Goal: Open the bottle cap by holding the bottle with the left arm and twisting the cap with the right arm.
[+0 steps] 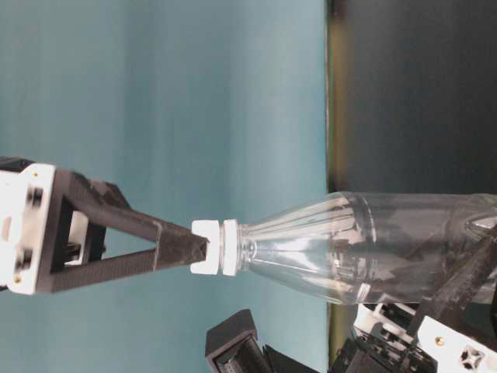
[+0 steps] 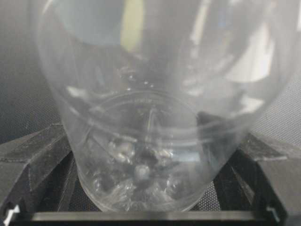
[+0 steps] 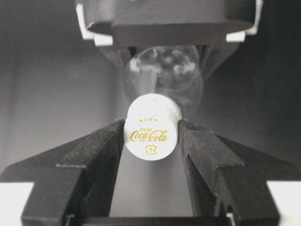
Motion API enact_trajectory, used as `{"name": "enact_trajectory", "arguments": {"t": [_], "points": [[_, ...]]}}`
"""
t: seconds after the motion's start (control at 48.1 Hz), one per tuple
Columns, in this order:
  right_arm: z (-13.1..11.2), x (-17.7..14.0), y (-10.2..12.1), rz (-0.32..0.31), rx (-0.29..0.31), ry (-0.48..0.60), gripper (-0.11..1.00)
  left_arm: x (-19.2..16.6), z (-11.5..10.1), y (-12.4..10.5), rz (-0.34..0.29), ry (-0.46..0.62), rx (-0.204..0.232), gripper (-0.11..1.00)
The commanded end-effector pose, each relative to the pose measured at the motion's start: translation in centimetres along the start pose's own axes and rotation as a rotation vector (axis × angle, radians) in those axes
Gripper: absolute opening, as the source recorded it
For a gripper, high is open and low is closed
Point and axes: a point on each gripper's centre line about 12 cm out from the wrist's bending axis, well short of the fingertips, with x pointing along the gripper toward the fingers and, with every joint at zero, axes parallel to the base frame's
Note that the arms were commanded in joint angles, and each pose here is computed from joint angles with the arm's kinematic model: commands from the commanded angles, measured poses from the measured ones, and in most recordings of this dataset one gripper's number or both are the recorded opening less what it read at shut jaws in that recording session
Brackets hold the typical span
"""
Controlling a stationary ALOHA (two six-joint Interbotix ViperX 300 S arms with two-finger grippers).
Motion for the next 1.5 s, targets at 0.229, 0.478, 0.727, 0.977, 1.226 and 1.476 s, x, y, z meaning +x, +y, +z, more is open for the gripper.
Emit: {"name": "enact_trajectory", "arguments": {"t": [0.229, 0.478, 0.727, 0.977, 1.226, 1.476], "points": [[0.3, -0.1, 0.7, -0.004, -0.408, -0.021, 0.37, 0.1, 0.3, 0.1, 0.002, -0.002, -0.002, 0.90], [0.4, 0.0, 0.8, -0.018, -0.451, -0.025, 0.37, 0.2, 0.1, 0.1, 0.004, 0.012, -0.002, 0.90], [0.5, 0.0, 1.0, -0.058, -0.470, -0.016, 0.37, 0.3, 0.3, 0.1, 0.004, 0.007, -0.002, 0.90], [0.5, -0.1, 1.0, -0.063, -0.470, -0.026, 0.37, 0.2, 0.2, 0.1, 0.003, 0.012, -0.002, 0.90], [0.4, -0.2, 1.0, -0.064, -0.446, -0.031, 0.49, 0.0, -0.1, 0.0, 0.002, 0.021, -0.001, 0.90], [0.7, -1.2, 1.7, -0.093, -0.404, -0.071, 0.77, 0.0, -0.3, 0.0, 0.001, 0.038, 0.000, 0.90]]}}
